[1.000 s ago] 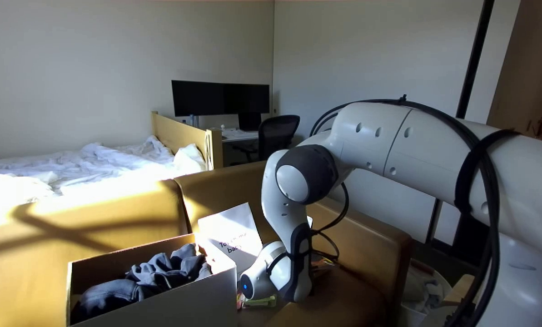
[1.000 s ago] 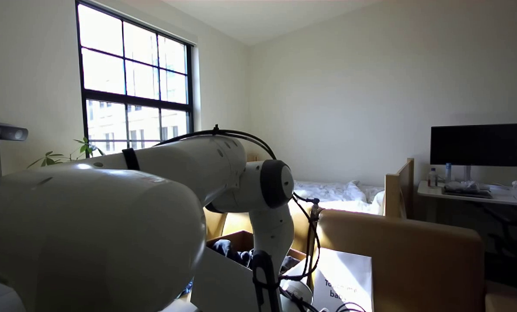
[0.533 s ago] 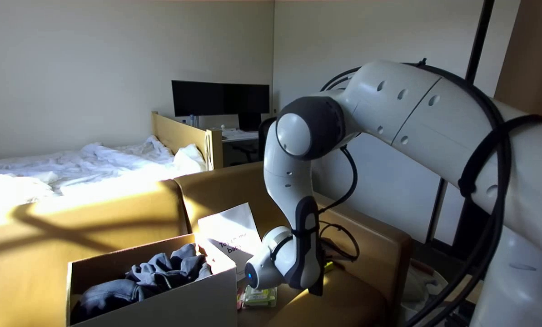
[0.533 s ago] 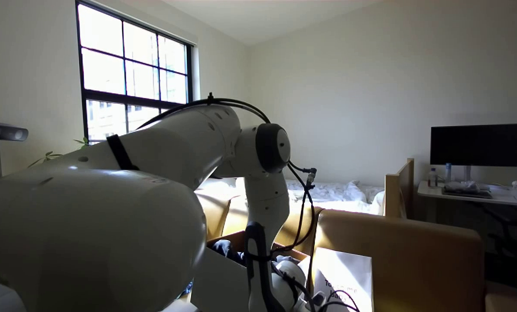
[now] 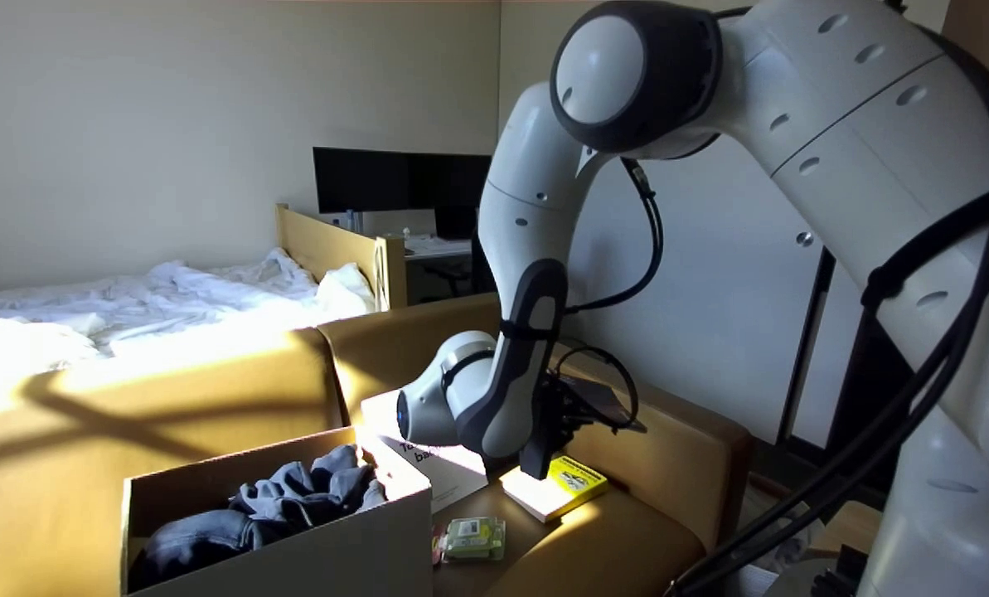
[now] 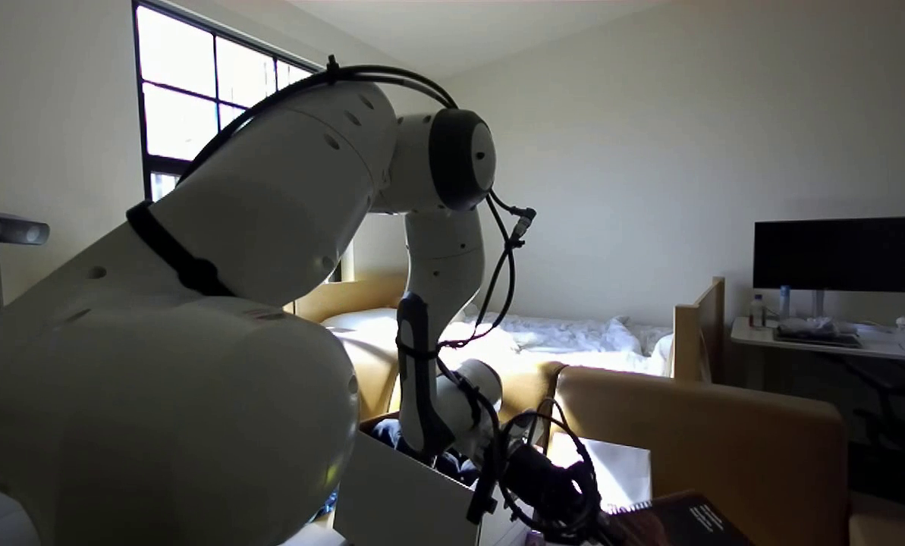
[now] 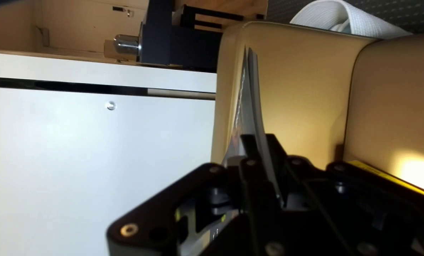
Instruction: Put the black and yellow books in the box, respectively
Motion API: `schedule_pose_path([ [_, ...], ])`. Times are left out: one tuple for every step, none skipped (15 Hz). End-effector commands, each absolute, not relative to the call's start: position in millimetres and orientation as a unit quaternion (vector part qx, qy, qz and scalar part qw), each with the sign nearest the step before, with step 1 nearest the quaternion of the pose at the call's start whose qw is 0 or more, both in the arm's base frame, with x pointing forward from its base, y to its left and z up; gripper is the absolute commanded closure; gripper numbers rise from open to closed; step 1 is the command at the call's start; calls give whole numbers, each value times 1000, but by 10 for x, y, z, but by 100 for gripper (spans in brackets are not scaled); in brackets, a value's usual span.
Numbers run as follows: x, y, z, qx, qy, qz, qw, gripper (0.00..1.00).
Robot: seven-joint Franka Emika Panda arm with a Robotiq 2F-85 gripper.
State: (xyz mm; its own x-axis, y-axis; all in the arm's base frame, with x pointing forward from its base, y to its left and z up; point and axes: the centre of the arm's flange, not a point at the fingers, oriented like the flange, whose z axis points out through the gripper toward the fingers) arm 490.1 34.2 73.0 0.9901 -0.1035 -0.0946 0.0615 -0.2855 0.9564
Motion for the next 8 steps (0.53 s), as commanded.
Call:
schedule_pose_path([
  [4828,1071,1406,745,5,-73,664,96],
  [4811,1346,1498,727,13,-72,683,96],
  [4774,1643,1534,708,17,-64,703,96],
  [4721,1934,1588,689,19,-55,723,96],
  [4623,2241,1594,671,28,-43,740,96],
  [4538,2550,1625,653,39,-30,756,96],
  [4443,2868,1611,636,55,-12,770,96],
  [4356,3185,1587,623,79,2,779,96],
])
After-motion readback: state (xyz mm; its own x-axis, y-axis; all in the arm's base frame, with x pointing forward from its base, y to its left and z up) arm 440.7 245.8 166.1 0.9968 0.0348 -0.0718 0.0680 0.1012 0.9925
